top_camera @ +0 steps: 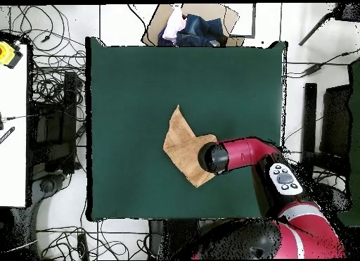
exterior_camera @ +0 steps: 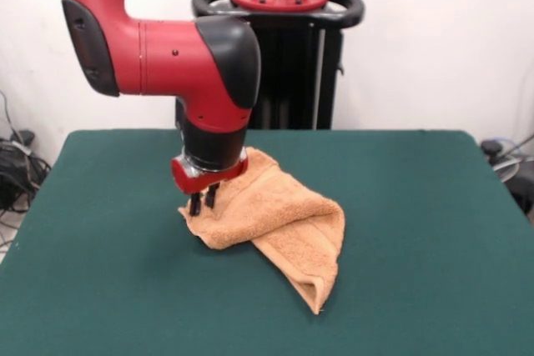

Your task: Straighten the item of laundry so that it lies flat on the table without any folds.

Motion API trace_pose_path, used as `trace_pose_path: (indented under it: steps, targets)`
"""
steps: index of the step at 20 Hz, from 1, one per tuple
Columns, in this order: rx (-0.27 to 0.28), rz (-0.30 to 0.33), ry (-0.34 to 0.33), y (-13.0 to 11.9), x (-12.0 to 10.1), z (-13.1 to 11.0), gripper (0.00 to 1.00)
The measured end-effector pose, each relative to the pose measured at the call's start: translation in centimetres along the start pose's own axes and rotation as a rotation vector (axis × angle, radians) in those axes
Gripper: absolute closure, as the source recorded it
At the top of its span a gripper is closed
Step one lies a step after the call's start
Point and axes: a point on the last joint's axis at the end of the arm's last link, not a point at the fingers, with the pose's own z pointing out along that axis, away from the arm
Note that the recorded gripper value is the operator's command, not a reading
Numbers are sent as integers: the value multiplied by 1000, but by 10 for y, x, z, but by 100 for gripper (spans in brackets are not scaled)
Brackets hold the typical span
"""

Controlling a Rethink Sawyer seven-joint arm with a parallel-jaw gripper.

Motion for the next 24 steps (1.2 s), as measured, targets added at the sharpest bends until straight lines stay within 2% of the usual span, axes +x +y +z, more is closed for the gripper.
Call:
trace_pose_path:
  steps: [17, 22, 24]
  targets:
    - [-1, 6, -2, 0, 0, 0, 100]
    - [27, -14, 5, 4, 0, 0, 100]
    - [75, -48, 15, 12, -2, -1, 100]
